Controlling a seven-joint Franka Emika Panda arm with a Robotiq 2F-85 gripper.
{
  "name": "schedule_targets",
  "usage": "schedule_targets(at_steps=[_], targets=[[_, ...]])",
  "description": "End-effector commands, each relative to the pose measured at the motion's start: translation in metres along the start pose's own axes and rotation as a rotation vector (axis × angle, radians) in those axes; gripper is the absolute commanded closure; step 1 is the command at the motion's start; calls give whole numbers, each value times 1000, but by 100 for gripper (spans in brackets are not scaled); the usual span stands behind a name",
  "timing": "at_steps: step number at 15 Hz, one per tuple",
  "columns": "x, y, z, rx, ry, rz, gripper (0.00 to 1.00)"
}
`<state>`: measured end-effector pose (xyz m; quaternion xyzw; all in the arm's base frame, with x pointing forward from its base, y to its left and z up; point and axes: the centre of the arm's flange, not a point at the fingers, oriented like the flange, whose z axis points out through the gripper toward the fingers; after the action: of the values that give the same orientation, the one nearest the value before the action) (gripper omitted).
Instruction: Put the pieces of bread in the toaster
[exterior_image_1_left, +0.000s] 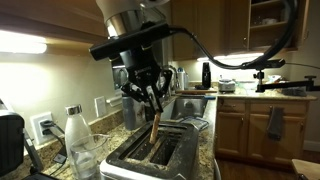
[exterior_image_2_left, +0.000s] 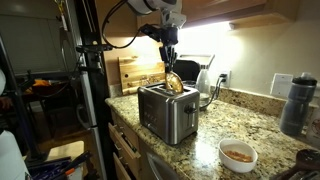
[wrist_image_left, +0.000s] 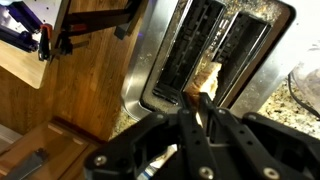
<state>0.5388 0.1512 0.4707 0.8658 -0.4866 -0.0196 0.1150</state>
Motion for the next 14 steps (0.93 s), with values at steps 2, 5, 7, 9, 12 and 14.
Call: schedule_targets(at_steps=[2, 5, 7, 9, 12, 14], targets=[[-5, 0, 0, -22, -17, 21, 54], [-6, 4, -1, -15, -5, 16, 36], [-3, 9, 1, -12, 0, 22, 23], [2, 14, 3, -13, -1, 36, 9], [12, 24, 8, -13, -3, 63, 0], [22, 31, 13, -18, -5, 88, 0]])
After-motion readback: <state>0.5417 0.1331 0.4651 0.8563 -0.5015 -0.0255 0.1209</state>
